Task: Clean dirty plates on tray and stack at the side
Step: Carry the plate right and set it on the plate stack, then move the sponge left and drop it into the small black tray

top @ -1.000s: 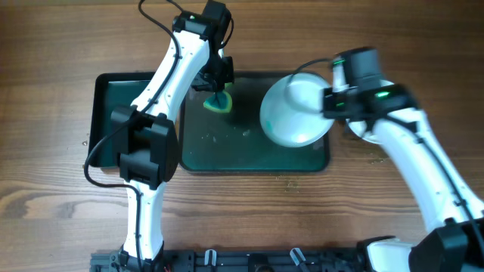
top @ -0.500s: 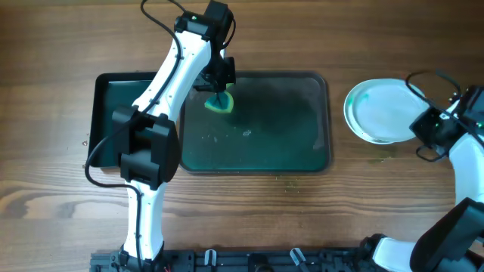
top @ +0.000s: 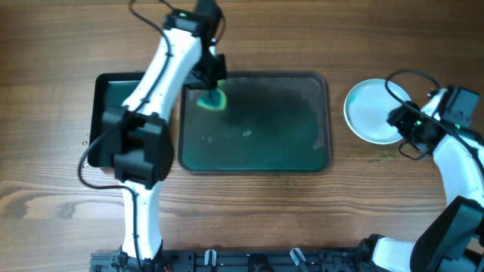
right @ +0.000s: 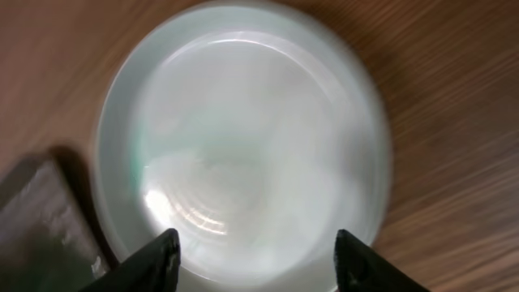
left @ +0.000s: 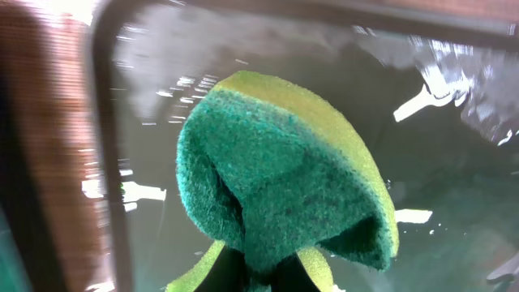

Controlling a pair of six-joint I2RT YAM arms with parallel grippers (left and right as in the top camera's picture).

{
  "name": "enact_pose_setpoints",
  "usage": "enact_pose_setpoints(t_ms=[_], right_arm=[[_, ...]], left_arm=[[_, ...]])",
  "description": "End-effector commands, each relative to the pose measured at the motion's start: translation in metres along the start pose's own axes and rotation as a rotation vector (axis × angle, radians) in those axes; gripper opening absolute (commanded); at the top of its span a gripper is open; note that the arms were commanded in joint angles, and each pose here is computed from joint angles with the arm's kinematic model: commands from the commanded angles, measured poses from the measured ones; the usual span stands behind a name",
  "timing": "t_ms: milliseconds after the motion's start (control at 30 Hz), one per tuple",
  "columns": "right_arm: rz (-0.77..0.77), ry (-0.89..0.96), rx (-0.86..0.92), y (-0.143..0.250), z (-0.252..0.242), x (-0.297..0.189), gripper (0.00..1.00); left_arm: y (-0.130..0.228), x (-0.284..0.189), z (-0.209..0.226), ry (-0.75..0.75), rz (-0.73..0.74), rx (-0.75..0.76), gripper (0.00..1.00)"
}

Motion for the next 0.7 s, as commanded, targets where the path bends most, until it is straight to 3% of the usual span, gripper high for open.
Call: enact_pose_setpoints(t_ms=[0, 100, 300, 567, 633, 667], right_arm=[[0.036, -0.103, -0.14, 0.007, 0.058, -0.016, 0.64], [0.075, -0.132, -0.228, 0.031, 0.085, -0.015, 0.65], [0.094, -0.128, -0.318, 0.056, 0.103, -0.012, 0.66], [0.116, -0.113, -0.366, 0.061, 0.099, -0.012, 0.66], [0.12, -0.11, -0.375, 0.062, 0.098, -0.012, 0.66], [0.119, -0.111, -0.392, 0.062, 0.098, -0.012, 0.66]], left_arm=[[0.001, -0.078, 0.044, 0.008, -0.16, -0.049, 0.04], [0.014, -0.085, 0.079, -0.033, -0.115, -0.012, 0.04], [0.03, -0.045, 0.145, -0.129, -0.021, 0.046, 0.04], [0.051, 0.027, 0.191, -0.135, -0.004, -0.055, 0.04], [0.056, 0.036, 0.192, -0.134, 0.005, -0.06, 0.15], [0.057, 0.037, 0.192, -0.133, 0.008, -0.06, 0.29]])
Point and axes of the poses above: each gripper's point midway between its finger pads, its own x axis out along the fingers, its own z axis along the line the jaws close on, y = z × x, the point moved 4 cm from there along -x, back along the fingers, and after that the axes turned 14 degrees about x, right-handed, at the moved point
